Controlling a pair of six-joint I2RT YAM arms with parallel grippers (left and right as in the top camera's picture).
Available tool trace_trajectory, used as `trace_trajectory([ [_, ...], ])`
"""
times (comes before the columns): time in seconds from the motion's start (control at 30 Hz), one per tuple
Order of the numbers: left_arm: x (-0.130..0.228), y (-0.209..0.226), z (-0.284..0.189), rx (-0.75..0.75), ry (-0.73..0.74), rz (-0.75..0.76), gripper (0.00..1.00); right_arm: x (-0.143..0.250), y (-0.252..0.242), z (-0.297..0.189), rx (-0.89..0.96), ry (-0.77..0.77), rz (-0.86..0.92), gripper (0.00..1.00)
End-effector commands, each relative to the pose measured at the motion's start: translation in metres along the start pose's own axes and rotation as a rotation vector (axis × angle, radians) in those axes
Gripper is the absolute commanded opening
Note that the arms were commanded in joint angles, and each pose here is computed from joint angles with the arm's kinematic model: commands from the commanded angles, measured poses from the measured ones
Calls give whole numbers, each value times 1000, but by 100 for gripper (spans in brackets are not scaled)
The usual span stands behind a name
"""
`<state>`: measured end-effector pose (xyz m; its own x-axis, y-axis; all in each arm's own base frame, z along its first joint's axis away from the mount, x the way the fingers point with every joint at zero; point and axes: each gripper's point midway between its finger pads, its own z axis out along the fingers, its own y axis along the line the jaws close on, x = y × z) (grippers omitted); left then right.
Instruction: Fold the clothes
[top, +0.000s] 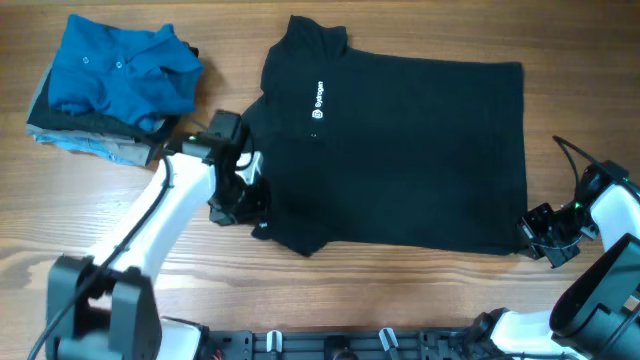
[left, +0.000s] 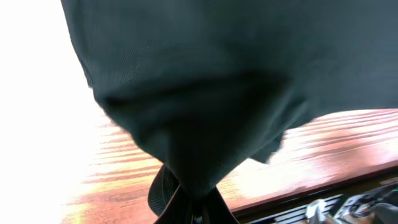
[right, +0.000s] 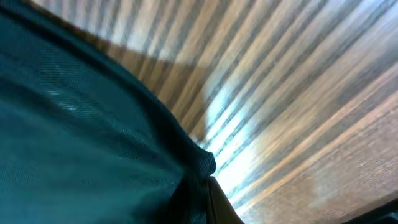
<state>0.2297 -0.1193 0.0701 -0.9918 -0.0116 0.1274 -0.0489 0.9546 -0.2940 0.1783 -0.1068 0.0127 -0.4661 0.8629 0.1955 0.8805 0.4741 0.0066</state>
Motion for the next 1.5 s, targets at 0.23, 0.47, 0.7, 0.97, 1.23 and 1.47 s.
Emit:
trace_trajectory([
  [0.23,-29,-24,-36,66,-154,62,4,-6,68,-12,-366,-8,-249,4],
  [0.47,-93,-56,-82,132,-437,159,4,-33,103,-30,-536,-133,-282,4],
  [0.7,-120,-44,-95,33,-571,171,4,-50,126,-47,-659,-201,-267,4],
  [0.97,-137,-35,-88,-24,-599,164,4,-70,137,-61,-709,-295,-262,4],
  [1.23,-152,-26,-72,-71,-595,147,4,-82,152,-79,-789,-374,-306,4],
  [1.47,-174,-28,-64,-64,-636,154,4,-86,159,-90,-835,-411,-340,4],
])
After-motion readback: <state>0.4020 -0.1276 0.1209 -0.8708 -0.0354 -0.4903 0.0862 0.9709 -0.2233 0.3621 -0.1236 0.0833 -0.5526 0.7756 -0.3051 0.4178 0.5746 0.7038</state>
